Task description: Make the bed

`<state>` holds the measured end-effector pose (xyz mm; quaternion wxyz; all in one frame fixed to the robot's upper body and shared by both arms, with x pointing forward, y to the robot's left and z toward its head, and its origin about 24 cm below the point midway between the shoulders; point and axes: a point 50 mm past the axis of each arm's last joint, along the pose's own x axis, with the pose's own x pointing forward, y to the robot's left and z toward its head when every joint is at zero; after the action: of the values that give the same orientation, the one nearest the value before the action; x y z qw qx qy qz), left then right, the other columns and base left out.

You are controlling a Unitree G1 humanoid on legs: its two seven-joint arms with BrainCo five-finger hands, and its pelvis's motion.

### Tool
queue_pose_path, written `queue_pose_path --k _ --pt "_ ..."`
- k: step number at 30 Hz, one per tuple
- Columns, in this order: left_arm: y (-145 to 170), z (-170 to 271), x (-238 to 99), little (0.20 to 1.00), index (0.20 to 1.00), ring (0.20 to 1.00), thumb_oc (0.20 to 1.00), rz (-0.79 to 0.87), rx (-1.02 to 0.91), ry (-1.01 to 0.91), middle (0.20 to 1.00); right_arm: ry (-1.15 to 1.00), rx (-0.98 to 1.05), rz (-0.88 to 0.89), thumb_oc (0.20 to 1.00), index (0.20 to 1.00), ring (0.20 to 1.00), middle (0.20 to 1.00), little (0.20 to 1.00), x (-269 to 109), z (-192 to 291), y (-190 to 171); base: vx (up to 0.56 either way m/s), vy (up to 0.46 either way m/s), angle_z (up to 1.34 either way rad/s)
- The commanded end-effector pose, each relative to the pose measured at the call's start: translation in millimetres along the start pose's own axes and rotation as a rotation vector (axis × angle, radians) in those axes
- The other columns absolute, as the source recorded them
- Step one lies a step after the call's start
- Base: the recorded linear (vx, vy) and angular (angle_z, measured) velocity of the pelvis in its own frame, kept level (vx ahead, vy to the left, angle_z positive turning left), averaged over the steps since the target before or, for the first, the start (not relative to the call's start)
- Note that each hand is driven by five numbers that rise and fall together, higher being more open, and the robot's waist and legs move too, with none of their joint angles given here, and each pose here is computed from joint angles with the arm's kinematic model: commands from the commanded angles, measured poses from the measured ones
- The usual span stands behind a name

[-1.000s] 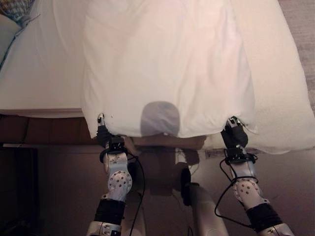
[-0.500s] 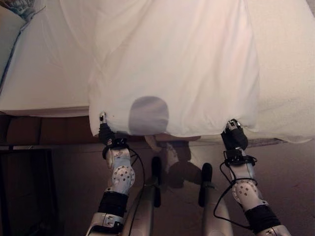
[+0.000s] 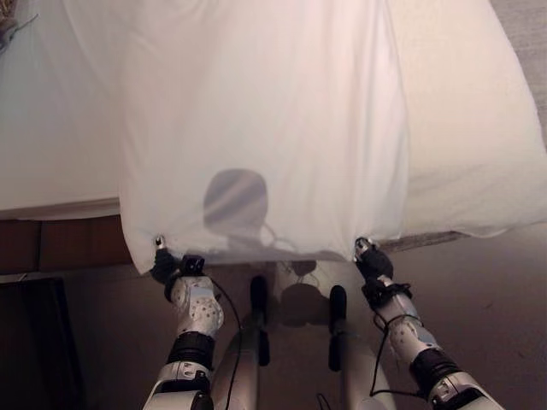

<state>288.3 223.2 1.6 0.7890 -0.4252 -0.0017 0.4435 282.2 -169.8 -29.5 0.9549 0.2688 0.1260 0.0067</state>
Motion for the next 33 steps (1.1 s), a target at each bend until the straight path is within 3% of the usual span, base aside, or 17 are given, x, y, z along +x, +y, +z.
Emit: queue_pose_path --k 1,6,7,8,9,10,11,12,13,20,27,28,30,32,33 --pt "100 39 26 0.2 0.2 0.2 0.2 0.405 0.109 -0.115 0.2 0.257 -0.134 -0.074 0.2 0.2 0.2 0.2 0.2 -31 -59 -20 -0.01 0.015 0.26" --pt "130 31 28 0.2 0.2 0.2 0.2 0.571 0.238 -0.016 0.2 0.462 -0.303 -0.257 0.2 0.2 0.2 0.2 0.2 -41 -86 -41 0.0 0.0 0.05" --pt "131 33 29 0.291 0.291 0.291 0.291 0.584 0.26 -0.017 0.291 0.482 -0.309 -0.264 0.2 0.2 0.2 0.2 0.2 -42 -90 -41 0.02 -0.036 0.04" --pt "136 30 27 0.507 0.507 0.507 0.507 0.602 0.289 0.004 0.507 0.531 -0.319 -0.294 0.2 0.2 0.2 0.2 0.2 -47 -96 -46 0.03 -0.036 0.05" --pt "141 29 26 1.0 1.0 1.0 1.0 0.627 0.313 0.014 1.0 0.563 -0.323 -0.327 0.2 0.2 0.2 0.2 0.2 -51 -101 -50 0.03 -0.04 0.05" --pt "142 28 25 1.0 1.0 1.0 1.0 0.63 0.343 0.018 1.0 0.578 -0.327 -0.322 0.2 0.2 0.2 0.2 0.2 -52 -102 -50 0.04 -0.035 0.12" --pt "146 28 24 1.0 1.0 1.0 1.0 0.647 0.363 0.031 1.0 0.616 -0.334 -0.328 0.451 0.451 0.451 0.451 0.451 -56 -106 -53 0.04 -0.026 0.12" --pt "153 28 23 1.0 1.0 1.0 1.0 0.674 0.386 0.049 1.0 0.652 -0.337 -0.351 0.79 0.79 0.79 0.79 0.79 -61 -110 -58 0.04 -0.02 0.12" --pt "158 26 21 1.0 1.0 1.0 1.0 0.675 0.443 0.068 1.0 0.674 -0.343 -0.368 1.0 1.0 1.0 1.0 1.0 -64 -111 -61 0.04 -0.018 0.11" --pt "174 1 2 1.0 1.0 1.0 1.0 0.602 0.602 0.196 1.0 0.671 -0.297 -0.425 1.0 1.0 1.0 1.0 1.0 -72 -109 -75 0.04 -0.021 0.09" --pt "156 -22 -12 1.0 1.0 1.0 1.0 0.171 0.86 0.234 1.0 0.474 -0.356 -0.342 1.0 1.0 1.0 1.0 1.0 -56 -80 -74 0.02 -0.023 0.07" --pt "156 -22 -12 1.0 1.0 1.0 1.0 0.171 0.861 0.234 1.0 0.474 -0.356 -0.343 1.0 1.0 1.0 1.0 1.0 -57 -80 -74 0.0 -0.012 0.16" --pt "126 -17 -12 1.0 1.0 1.0 1.0 -0.19 1.066 0.156 1.0 0.338 -0.396 -0.244 1.0 1.0 1.0 1.0 1.0 -43 -59 -60 0.0 -0.01 0.1" --pt "127 -17 -12 1.0 1.0 1.0 1.0 -0.19 1.066 0.156 1.0 0.338 -0.396 -0.244 1.0 1.0 1.0 1.0 1.0 -43 -59 -60 0.0 0.0 0.0" --pt "97 -12 -14 1.0 1.0 1.0 1.0 -0.589 1.119 0.172 1.0 0.232 -0.416 -0.082 1.0 1.0 1.0 1.0 1.0 -36 -40 -41 0.0 0.0 0.0"
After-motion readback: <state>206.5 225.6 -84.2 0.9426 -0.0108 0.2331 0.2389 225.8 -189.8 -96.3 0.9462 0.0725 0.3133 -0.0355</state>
